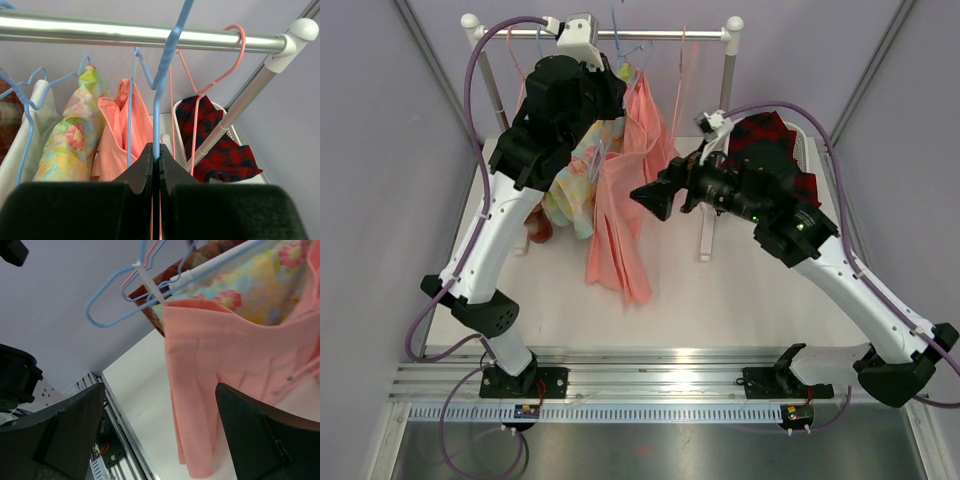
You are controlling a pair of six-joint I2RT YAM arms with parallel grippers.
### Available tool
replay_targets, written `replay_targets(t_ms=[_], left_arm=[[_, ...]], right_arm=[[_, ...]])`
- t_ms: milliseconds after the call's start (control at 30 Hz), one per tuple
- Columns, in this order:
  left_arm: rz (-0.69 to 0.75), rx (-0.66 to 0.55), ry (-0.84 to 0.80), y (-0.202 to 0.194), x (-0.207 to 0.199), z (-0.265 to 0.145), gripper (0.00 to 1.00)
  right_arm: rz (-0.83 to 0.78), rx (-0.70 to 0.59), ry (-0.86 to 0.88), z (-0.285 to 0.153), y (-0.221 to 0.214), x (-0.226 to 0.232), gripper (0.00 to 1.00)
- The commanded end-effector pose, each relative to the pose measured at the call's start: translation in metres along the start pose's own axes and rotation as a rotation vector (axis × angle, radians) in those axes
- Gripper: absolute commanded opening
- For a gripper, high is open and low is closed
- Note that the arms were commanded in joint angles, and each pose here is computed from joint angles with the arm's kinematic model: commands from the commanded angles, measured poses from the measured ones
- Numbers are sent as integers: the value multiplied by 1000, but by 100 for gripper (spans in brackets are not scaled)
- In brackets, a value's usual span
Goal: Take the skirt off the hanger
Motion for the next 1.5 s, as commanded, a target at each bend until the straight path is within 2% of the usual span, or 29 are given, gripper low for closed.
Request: replay_targets(t_ms=[0,200,500,533,567,633,667,800,900,933,1100,1233,1467], left_arm=[[-41,-184,-4,55,-1,-34,0],[-54,-178,-7,55,-2,-38,0],[-81,-188,-19,59,-1,-55,0],[-82,-187,-17,59,0,-56,0],[-86,-184,-17,57,0,-56,0],[-92,-190,-20,58,0,-60,0],[-98,-193,-24,59,0,-61,0],[-111,-192,-25,56,0,-63,0],[-129,-196,-31,57,-1,-65,0],[-136,-202,-36,59,-2,-66,0],[-127,-190,-25,51,-3,-58,0],[-111,-176,-1,40,-2,-44,0],[-84,-162,67,22,2,-28,0]], right_arm=[[-71,-16,-34,30,1,24,99],[-75,9,-91,75,-30,42,99],[-67,5,-169,99,-46,25,99],[-72,2,-179,100,-46,23,96],[-75,-2,-187,101,-46,21,82],[-78,-13,-188,101,-44,21,61],[-80,-16,-190,102,-45,20,41],[-91,-16,-186,104,-44,20,21],[-84,-16,-179,104,-45,22,2],[-78,-16,-174,104,-45,22,0],[-100,-27,-97,92,-38,50,0],[-135,-3,-18,75,-37,92,0],[-175,-32,99,31,-29,167,0]])
Point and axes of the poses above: each gripper's point midway between its finger pads, its own z axis out along the fingers, its own x axis along the line the jaws close on, y = z × x, the point moved 3 cm from there along -z, back along the fingers, and after that the axes turned 9 degrees about z, right-handed, at the moved point
